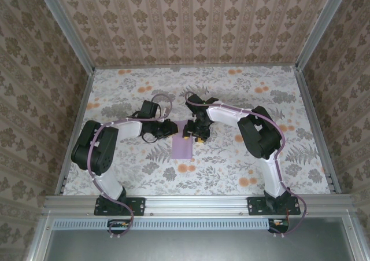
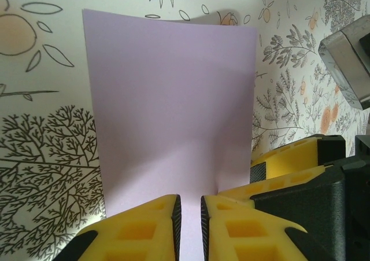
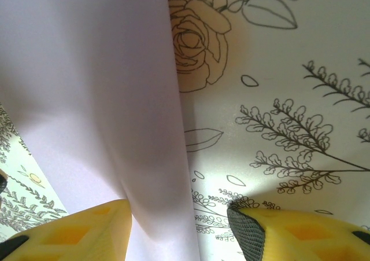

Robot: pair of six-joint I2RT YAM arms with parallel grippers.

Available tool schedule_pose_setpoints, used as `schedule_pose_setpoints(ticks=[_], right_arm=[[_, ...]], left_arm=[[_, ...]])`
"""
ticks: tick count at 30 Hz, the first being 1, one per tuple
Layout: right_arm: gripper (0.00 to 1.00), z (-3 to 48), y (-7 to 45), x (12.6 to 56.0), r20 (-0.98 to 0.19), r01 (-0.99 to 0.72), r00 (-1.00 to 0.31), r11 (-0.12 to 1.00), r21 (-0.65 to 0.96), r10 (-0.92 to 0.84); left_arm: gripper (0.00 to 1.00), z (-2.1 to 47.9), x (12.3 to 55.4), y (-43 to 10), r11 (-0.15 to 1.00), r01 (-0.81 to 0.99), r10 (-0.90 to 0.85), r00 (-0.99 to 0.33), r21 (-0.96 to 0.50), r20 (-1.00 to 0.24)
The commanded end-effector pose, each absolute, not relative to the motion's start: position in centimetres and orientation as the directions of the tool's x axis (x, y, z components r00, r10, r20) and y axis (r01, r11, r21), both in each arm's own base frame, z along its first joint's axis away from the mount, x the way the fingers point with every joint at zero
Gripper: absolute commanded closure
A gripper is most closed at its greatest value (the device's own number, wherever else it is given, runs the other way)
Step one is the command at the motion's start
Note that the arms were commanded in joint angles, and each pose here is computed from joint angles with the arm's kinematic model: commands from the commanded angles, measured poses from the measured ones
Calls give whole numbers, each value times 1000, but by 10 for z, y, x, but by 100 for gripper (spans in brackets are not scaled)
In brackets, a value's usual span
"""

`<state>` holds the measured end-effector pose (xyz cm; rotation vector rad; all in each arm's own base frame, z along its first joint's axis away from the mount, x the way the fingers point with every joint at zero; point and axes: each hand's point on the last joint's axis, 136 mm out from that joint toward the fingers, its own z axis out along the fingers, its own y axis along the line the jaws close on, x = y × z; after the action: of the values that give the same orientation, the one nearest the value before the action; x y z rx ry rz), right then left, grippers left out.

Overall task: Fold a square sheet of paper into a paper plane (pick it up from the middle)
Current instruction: Hold the square sheet of paper at the center of the table.

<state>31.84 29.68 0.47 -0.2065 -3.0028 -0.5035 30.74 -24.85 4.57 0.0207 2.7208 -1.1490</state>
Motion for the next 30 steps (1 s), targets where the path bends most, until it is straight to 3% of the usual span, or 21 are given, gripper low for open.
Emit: schedule_pose_setpoints(ticks=[1,18,25,30], right_arm=[[43,-106,233,273,231,175,-957,984,-19,175],[43,-107,233,272,235,167,-958,986,-17,166],[43,-103,234,273,230,164,-960,986,-8,161],[44,-69,259,284,200,145,-973,980,138,116]], left_arm=[[81,42,306,-252,697,98,-30,-986,-710,-165],[86,26,297,-253,725,80,-1,-993,-684,-117],[97,5,287,-244,772,30,-3,-999,-634,-52],[100,-24,265,-226,830,-20,0,-999,-557,37]])
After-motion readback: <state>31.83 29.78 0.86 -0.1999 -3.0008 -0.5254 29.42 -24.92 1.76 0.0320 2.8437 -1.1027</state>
